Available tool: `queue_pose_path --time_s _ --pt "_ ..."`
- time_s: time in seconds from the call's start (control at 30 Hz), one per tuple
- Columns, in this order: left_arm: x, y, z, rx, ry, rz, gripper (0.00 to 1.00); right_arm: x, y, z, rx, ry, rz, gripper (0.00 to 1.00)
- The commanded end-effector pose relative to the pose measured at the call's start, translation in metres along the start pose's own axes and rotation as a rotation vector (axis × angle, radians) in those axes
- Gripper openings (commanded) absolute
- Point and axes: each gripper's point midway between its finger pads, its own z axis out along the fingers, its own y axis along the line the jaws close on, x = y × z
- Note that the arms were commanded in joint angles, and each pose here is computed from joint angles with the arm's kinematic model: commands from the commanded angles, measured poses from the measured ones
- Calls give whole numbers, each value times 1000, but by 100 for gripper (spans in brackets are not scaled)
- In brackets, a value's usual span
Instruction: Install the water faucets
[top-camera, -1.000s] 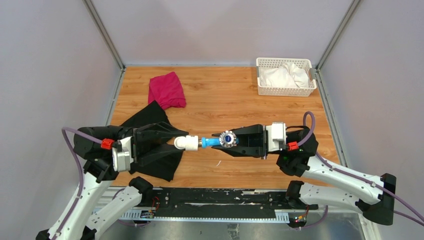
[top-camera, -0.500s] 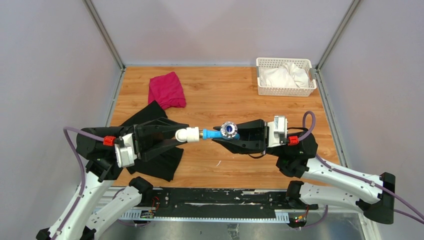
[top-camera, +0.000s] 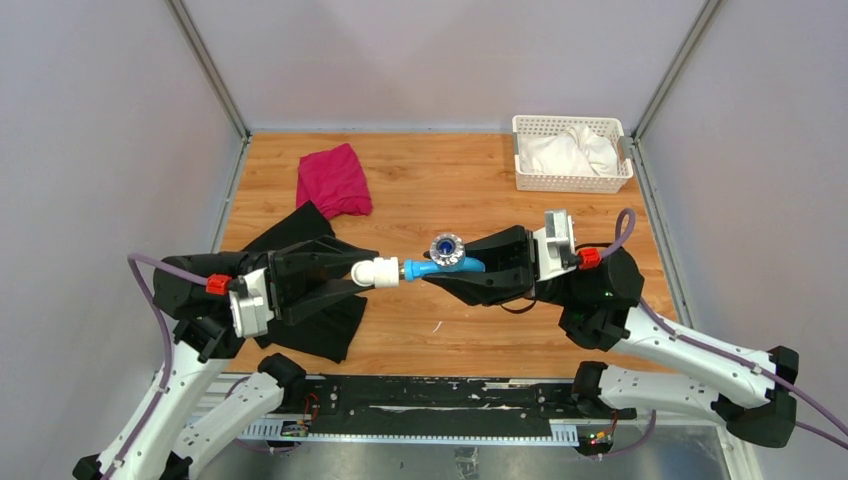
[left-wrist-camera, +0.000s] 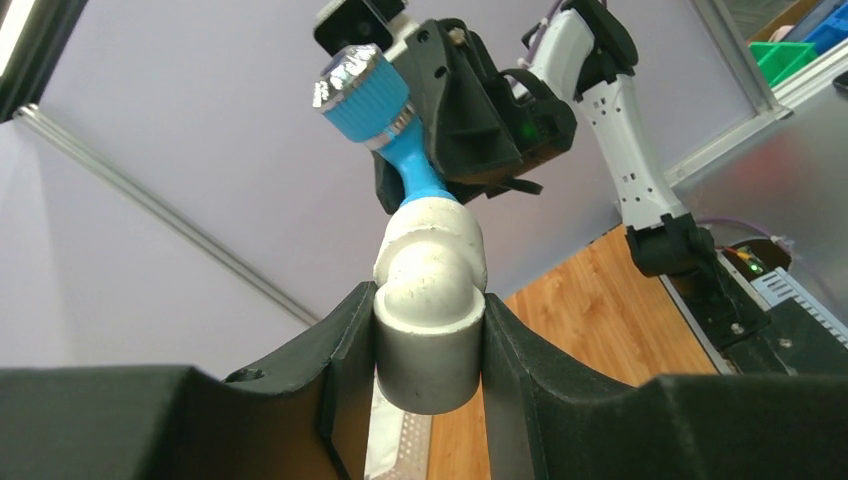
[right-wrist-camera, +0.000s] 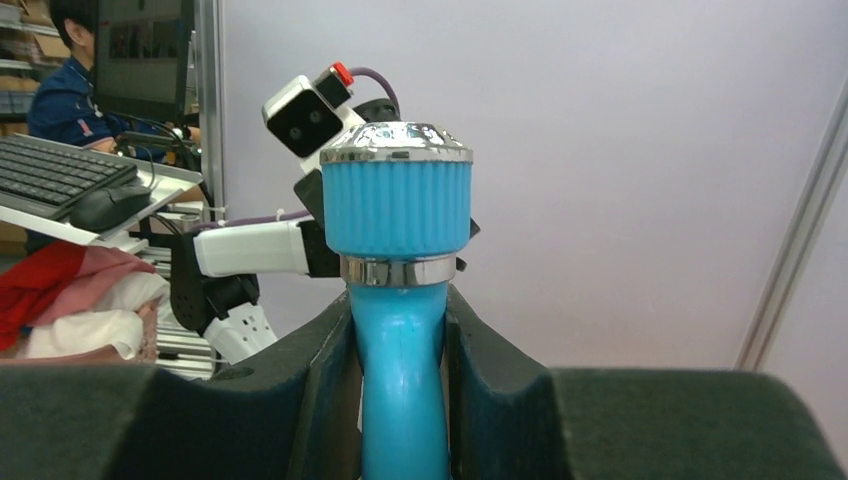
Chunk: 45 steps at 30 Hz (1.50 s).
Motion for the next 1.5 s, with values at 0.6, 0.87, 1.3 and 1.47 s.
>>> queue_pose_path --time_s 0.6,0.87,1.3,1.47 --pt "131 48 -40 -560 325 -407 0 110 -93 -106 743 409 151 0" --pt "290 5 -110 -1021 935 -1077 0 144 -132 -240 1191 651 192 0" --pt "423 -100 -151 -1134 1522 -1432 0 146 -143 -267 1268 668 204 0" --pt "441 -107 -161 -1158 1592 -1396 0 150 -143 -268 1266 679 211 0"
